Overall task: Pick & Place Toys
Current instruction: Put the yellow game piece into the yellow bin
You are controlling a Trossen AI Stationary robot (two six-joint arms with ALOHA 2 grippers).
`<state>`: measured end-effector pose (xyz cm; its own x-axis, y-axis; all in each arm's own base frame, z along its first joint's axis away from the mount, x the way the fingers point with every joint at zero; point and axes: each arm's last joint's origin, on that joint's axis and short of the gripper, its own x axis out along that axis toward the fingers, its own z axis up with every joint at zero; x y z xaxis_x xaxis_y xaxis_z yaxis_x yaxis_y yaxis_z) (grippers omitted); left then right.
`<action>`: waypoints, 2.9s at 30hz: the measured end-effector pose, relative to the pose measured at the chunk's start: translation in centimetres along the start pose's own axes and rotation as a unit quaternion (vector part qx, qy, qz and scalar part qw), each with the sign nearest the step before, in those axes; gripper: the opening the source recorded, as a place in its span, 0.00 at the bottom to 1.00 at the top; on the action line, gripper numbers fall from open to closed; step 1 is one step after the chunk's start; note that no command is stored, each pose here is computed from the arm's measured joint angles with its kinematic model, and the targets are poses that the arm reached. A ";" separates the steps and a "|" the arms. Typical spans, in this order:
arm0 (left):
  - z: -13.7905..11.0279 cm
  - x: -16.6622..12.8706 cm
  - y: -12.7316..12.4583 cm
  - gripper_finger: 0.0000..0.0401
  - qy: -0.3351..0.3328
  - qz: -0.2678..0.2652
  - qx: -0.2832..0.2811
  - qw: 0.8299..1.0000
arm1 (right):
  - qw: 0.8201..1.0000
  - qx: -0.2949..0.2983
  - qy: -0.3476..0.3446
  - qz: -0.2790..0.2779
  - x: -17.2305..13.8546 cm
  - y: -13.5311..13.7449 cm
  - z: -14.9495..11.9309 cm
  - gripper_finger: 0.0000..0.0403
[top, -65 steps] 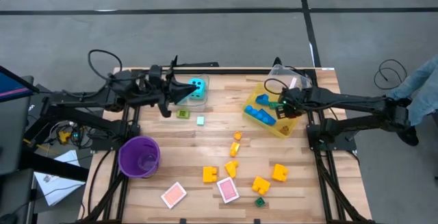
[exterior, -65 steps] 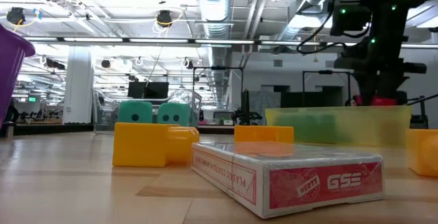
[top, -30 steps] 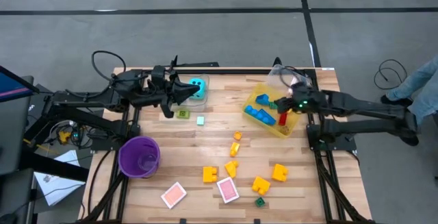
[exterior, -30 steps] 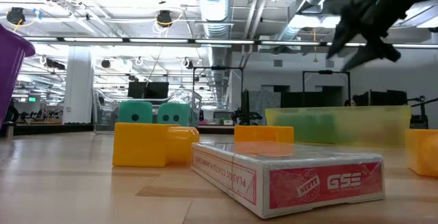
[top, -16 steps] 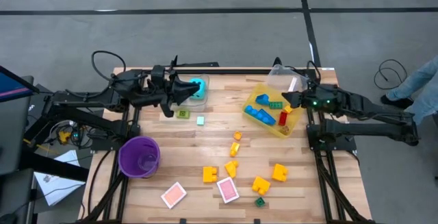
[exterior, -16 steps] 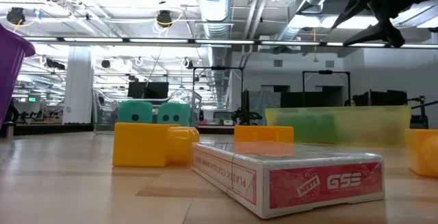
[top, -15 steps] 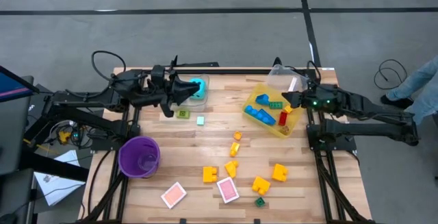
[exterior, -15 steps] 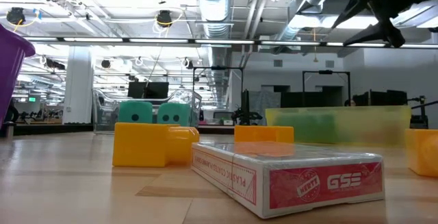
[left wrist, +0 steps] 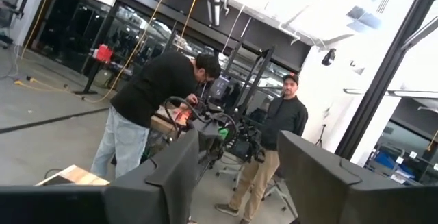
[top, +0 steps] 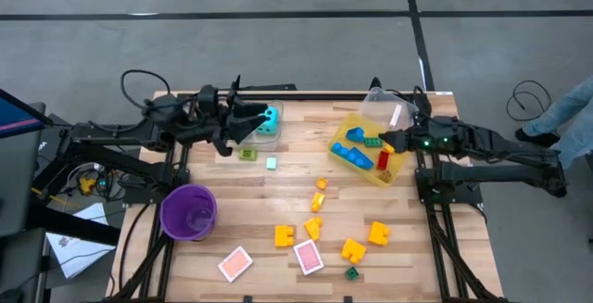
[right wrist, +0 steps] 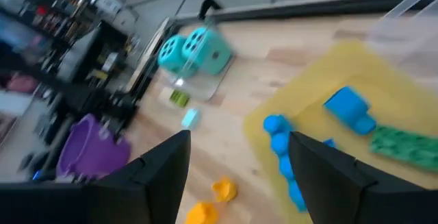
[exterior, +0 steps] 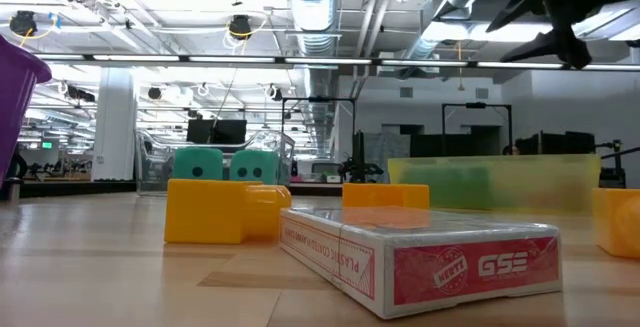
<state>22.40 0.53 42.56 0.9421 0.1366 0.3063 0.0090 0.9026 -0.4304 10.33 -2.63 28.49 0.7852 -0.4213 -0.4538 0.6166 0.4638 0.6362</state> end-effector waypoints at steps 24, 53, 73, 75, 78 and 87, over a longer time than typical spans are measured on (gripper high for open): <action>1.3 -0.4 -1.1 0.76 -0.044 -0.093 0.022 0.994 | 0.939 0.229 0.244 -0.077 0.9 3.8 -9.3 0.59; 4.4 -3.4 -0.8 0.97 -0.068 -0.118 0.080 0.987 | 0.892 0.192 0.226 -0.341 3.5 13.8 -19.1 0.59; 4.4 -3.3 -0.6 0.97 -0.069 -0.113 0.081 0.988 | 0.816 0.194 0.332 -0.432 3.8 13.4 -21.5 0.62; 4.4 -3.3 -0.6 0.97 -0.069 -0.113 0.081 0.988 | 0.810 0.197 0.328 -0.444 3.9 13.3 -21.2 0.64; 4.4 -3.3 -0.6 0.97 -0.069 -0.112 0.081 0.988 | 0.800 0.190 0.309 -0.479 4.0 12.7 -20.6 0.67; 4.4 -3.3 -0.6 0.97 -0.069 -0.112 0.081 0.988 | 0.797 0.187 0.290 -0.496 4.6 11.8 -20.6 0.74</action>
<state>17.77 1.33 45.57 0.8676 -0.0306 0.4962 0.1483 0.9686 -0.1996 22.45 16.97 21.08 -0.1168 0.0460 -0.9921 0.9752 -0.1838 -0.1234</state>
